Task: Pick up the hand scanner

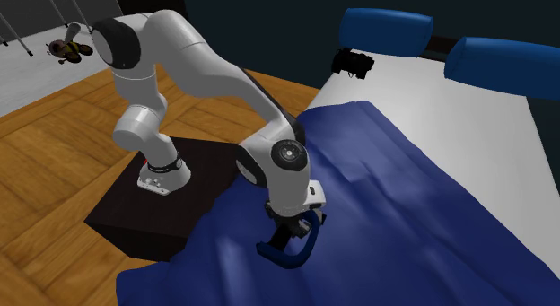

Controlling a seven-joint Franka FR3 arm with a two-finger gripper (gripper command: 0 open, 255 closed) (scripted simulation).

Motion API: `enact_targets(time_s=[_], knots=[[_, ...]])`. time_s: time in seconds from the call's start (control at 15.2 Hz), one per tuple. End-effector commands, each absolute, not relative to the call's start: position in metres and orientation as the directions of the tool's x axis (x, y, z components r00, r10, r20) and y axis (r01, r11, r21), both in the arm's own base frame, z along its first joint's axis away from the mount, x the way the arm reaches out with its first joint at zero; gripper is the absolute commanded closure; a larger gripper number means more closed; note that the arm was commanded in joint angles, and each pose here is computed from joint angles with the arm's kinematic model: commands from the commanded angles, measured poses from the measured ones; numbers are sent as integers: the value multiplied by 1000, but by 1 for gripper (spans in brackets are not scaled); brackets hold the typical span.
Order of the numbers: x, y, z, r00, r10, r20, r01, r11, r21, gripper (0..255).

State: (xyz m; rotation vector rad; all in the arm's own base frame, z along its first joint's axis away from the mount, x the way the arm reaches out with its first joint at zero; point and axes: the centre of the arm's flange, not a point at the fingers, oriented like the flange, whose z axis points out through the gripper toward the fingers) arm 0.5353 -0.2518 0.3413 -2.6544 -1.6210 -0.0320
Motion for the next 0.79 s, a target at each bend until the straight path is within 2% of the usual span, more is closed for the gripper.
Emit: enact_targets(time_s=[0.0, 0.73], knots=[[535, -252, 352, 457, 889, 34, 890, -457, -15, 255], [535, -252, 410, 457, 889, 34, 890, -457, -15, 255]])
